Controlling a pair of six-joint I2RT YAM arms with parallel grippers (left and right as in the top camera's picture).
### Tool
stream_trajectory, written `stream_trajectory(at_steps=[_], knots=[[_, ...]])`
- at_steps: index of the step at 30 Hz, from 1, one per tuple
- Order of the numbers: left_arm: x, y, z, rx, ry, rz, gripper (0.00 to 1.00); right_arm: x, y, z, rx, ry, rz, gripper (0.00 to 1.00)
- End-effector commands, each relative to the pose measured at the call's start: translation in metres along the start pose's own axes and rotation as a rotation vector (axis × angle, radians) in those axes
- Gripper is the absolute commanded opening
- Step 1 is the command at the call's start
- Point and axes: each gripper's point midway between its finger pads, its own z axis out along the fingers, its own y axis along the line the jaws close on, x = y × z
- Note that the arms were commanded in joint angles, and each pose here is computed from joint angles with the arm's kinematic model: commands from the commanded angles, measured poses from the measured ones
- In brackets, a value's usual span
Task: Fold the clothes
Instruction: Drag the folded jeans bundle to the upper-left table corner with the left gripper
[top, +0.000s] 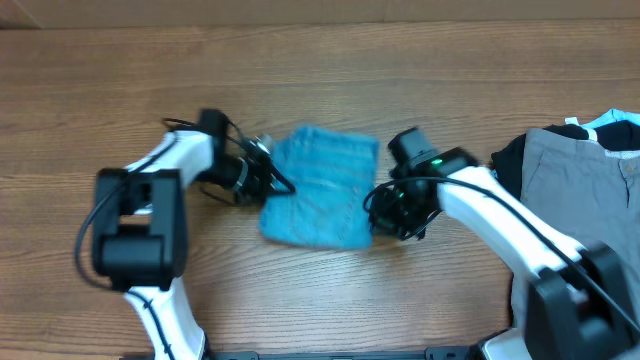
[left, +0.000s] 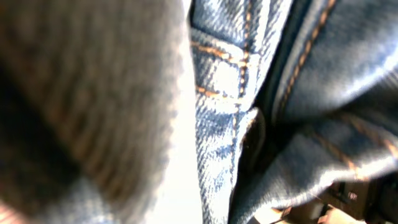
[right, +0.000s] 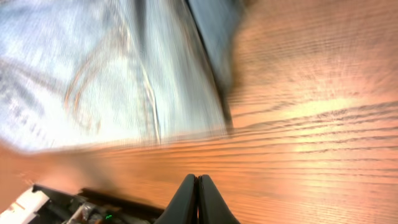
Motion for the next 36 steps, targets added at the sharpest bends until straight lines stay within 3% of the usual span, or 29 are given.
stream_trajectory(at_steps=[1,7,12,17,25,36], knots=[[-0.048,-0.083,-0.102,0.186,-0.281,0.110,0.04,-0.011,0.039,-0.069,-0.120,-0.185,-0.146,0.06],[-0.109,-0.112,-0.216,0.224,-0.643,0.100,0.04,-0.013,0.059,-0.106,-0.183,-0.277,-0.189,0.07],[-0.147,-0.083,-0.279,0.132,-0.930,0.043,0.04,-0.014,0.058,-0.106,-0.178,-0.282,-0.185,0.07],[-0.170,-0.033,-0.317,-0.014,-1.122,-0.060,0.04,-0.017,0.055,-0.107,-0.160,-0.302,-0.182,0.07],[-0.195,0.048,-0.342,-0.074,-1.268,-0.257,0.04,-0.020,0.052,-0.107,-0.142,-0.315,-0.176,0.08],[-0.210,0.141,-0.327,-0.101,-1.263,-0.381,0.04,-0.020,0.048,-0.106,-0.124,-0.318,-0.169,0.08]])
